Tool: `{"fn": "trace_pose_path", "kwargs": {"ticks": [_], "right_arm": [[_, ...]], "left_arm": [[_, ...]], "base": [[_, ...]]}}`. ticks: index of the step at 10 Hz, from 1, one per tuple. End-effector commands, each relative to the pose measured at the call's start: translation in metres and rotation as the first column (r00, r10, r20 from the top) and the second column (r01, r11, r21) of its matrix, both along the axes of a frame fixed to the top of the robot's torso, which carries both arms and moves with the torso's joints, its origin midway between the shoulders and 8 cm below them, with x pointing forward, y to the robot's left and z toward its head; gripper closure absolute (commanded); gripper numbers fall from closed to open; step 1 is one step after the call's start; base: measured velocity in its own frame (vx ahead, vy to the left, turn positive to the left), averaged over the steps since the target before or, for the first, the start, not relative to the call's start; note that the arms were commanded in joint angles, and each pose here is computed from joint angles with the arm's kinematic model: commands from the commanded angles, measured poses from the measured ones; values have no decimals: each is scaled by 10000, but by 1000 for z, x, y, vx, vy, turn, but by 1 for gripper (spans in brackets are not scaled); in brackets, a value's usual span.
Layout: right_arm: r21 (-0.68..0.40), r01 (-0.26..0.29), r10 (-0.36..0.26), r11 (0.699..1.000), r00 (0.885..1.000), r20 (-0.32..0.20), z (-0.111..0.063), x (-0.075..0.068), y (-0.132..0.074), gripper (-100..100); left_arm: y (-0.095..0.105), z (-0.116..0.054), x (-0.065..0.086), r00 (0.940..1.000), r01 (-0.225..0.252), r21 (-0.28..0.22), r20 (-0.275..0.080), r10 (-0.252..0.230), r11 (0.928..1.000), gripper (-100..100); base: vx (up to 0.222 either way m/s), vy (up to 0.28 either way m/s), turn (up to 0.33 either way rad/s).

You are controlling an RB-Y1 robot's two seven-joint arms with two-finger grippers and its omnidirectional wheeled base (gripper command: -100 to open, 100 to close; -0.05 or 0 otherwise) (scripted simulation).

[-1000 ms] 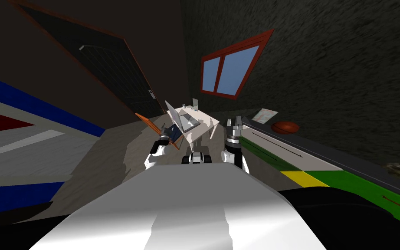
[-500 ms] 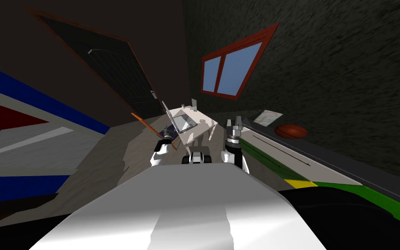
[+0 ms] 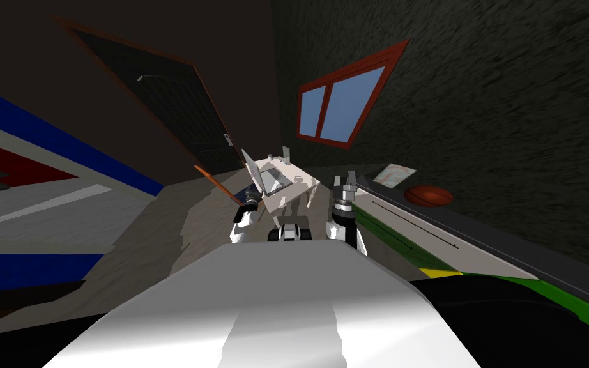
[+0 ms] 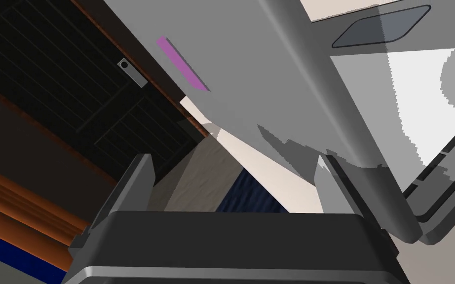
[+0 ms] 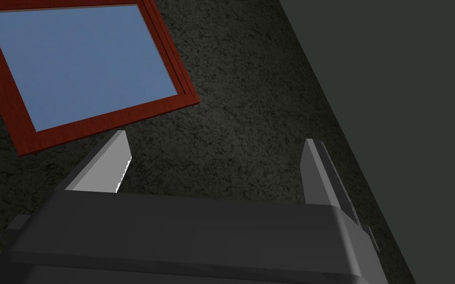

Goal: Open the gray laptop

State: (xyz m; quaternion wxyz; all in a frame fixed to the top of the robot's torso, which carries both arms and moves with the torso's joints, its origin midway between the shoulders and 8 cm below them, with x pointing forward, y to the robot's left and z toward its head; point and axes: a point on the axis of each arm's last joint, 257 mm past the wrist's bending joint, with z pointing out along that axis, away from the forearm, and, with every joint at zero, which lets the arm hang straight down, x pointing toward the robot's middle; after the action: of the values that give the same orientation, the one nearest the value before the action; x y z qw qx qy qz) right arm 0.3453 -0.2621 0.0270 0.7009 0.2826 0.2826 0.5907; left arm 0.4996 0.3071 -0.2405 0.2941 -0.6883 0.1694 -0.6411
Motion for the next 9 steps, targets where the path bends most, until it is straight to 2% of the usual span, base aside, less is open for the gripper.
{"fn": "trace_pose_path", "kwargs": {"ticks": [1, 2, 3, 4, 5, 6, 7, 8, 9], "right_arm": [[0, 0, 0, 10000, 10000, 0, 0, 0, 0, 0], [-1, 0, 0, 10000, 10000, 0, 0, 0, 0, 0], [-1, 0, 0, 10000, 10000, 0, 0, 0, 0, 0], [0, 1, -1, 10000, 10000, -1, 0, 0, 0, 0], [1, 1, -1, 10000, 10000, -1, 0, 0, 0, 0], [1, 0, 0, 10000, 10000, 1, 0, 0, 0, 0], [1, 0, 0, 10000, 10000, 0, 0, 0, 0, 0], [0, 0, 0, 10000, 10000, 0, 0, 0, 0, 0], [0, 1, -1, 10000, 10000, -1, 0, 0, 0, 0]], "left_arm": [[-1, 0, 0, 10000, 3, -29, -7, -3, 10000, -100], [-1, 0, 0, 10000, 3, -26, -6, -3, 10000, 100], [3, 2, 2, 9997, 128, 274, -219, -122, 9995, 100], [10, 8, 4, 9996, 151, 609, -267, -135, 9980, 100], [7, 4, 5, 9988, 251, 574, -438, -226, 9980, 100], [13, 9, 6, 9982, 304, 896, -549, -255, 9955, 100], [12, 6, 6, 9973, 371, 871, -663, -314, 9955, 100], [17, 10, 8, 9959, 454, 1179, -833, -357, 9920, 100], [16, 8, 8, 9953, 489, 1165, -893, -386, 9920, 100]], "base": [[0, 0, 0], [0, 0, 0], [17, -41, 73], [32, -78, 169], [10, -62, 51], [6, -65, 30], [12, -53, 62], [23, -43, 113], [4, -53, 23]]}}
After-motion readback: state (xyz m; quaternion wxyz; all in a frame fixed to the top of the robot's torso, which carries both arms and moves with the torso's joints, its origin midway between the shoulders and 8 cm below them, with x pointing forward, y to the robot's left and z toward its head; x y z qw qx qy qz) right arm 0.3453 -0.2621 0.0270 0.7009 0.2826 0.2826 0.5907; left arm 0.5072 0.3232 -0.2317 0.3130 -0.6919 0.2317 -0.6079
